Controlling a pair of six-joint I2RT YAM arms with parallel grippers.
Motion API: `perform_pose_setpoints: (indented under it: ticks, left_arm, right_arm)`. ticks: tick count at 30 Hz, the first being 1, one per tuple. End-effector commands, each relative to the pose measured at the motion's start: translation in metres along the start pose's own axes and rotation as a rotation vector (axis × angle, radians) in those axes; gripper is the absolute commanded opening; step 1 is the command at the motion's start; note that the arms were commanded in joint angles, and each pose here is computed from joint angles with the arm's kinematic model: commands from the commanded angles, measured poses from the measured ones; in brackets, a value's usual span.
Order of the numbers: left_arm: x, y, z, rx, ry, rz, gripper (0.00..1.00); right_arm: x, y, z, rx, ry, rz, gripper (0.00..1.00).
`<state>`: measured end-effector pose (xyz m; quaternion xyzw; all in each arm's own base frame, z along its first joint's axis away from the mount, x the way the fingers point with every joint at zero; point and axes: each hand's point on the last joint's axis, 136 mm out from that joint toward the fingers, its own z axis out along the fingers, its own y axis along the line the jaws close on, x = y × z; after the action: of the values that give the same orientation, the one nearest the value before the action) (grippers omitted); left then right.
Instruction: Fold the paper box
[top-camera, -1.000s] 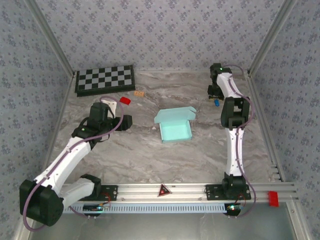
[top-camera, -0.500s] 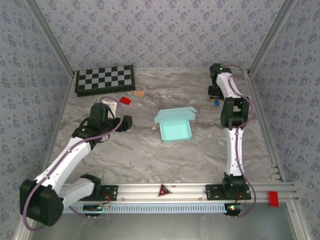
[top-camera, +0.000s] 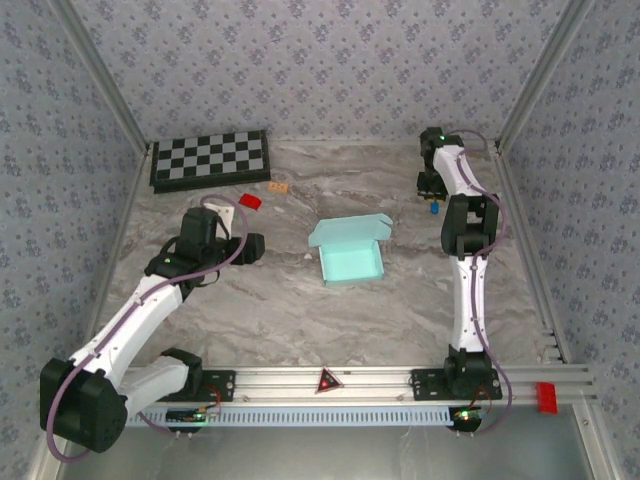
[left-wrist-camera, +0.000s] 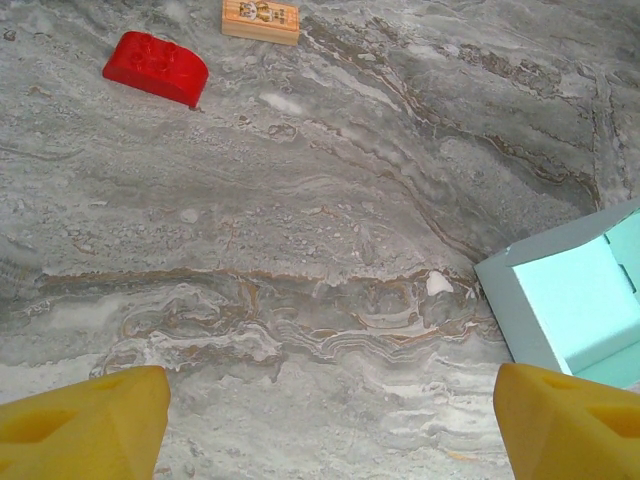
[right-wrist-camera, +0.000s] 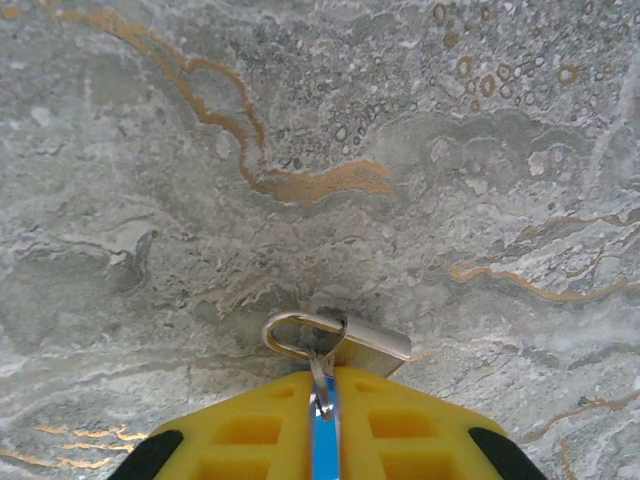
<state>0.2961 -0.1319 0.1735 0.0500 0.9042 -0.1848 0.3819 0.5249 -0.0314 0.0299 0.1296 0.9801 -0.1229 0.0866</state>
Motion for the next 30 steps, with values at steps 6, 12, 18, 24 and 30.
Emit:
perform_pose_setpoints:
  ticks: [6,12,18,24,30]
  left_arm:
    - [-0.002,-0.002,0.001,0.018,-0.008,-0.013,0.84]
    - [-0.002,-0.002,0.001,0.021,-0.004,-0.009,0.84]
    - [-0.001,-0.001,0.001,0.014,-0.005,-0.009,0.84]
    - [-0.002,0.000,0.002,0.008,-0.007,-0.017,0.84]
    - [-0.006,-0.001,0.000,0.005,-0.020,-0.018,0.84]
  right_arm:
    - [0.013,-0.012,-0.013,0.021,0.003,0.013,0.01]
    - [0.023,-0.020,-0.037,0.007,-0.055,0.043,0.00]
    - [0.047,-0.029,-0.065,-0.032,-0.126,0.076,0.00]
    - [0.083,-0.040,-0.092,-0.063,-0.174,0.088,0.00]
    - [0.126,-0.053,-0.127,-0.092,-0.243,0.108,0.00]
